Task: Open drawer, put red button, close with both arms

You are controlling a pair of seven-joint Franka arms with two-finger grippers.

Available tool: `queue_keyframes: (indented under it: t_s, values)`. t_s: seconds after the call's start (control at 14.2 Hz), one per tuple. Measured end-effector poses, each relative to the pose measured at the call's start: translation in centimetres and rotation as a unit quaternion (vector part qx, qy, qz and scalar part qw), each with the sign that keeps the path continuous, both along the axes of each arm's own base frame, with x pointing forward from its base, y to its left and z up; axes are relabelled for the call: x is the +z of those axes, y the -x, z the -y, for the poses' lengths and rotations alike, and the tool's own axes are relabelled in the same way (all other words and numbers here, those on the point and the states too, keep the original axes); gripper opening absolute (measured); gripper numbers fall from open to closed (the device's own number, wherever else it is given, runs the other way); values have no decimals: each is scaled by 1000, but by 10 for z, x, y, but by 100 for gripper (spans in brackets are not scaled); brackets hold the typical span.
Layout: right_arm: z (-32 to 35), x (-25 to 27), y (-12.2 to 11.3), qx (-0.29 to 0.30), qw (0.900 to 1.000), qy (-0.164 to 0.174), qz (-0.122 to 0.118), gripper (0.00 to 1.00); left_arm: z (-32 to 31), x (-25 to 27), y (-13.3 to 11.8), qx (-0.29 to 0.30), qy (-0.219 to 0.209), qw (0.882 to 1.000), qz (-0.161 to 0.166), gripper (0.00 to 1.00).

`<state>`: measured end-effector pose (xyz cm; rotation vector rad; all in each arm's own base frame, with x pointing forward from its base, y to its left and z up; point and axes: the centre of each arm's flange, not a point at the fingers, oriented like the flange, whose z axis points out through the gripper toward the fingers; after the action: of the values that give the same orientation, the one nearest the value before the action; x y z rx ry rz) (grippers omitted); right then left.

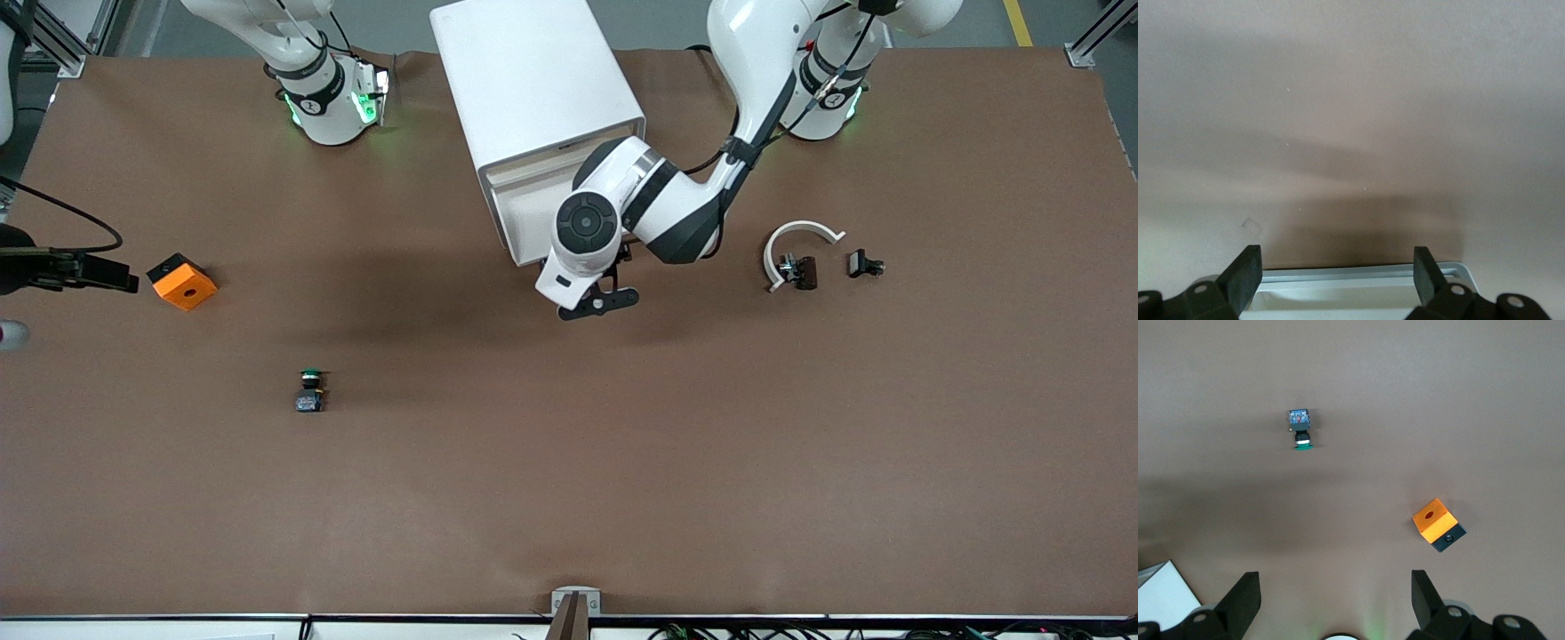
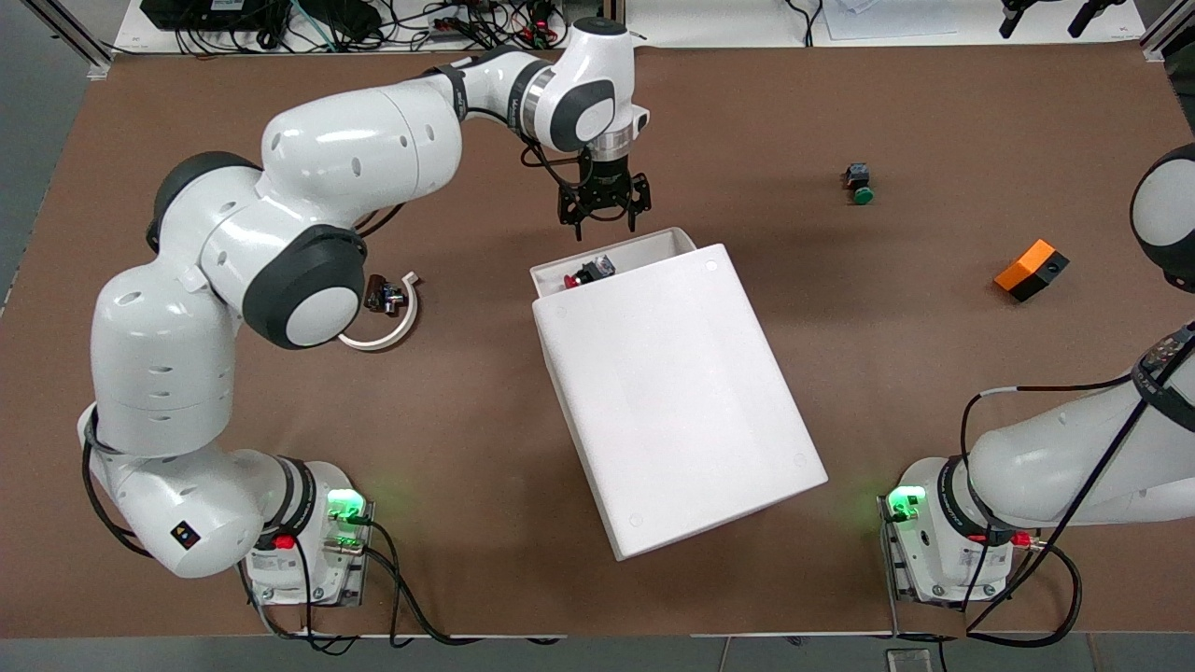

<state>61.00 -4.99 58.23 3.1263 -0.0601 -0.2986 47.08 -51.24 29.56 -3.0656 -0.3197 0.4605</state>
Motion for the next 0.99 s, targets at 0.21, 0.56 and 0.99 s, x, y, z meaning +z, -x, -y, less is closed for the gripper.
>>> queue_keyframes:
  t_s: [0.21, 0.56, 0.99]
  values:
    - [-5, 20, 9, 4, 1000, -2, 4, 100, 12, -5, 18, -15, 2, 1000, -11, 100]
    - [6, 58, 44, -7, 1000, -4, 20, 100, 24, -11, 39, -32, 3, 999, -25, 100]
    - [14, 84, 88, -15, 999, -7, 39, 100, 39, -8, 68, -55, 9, 998, -35, 100]
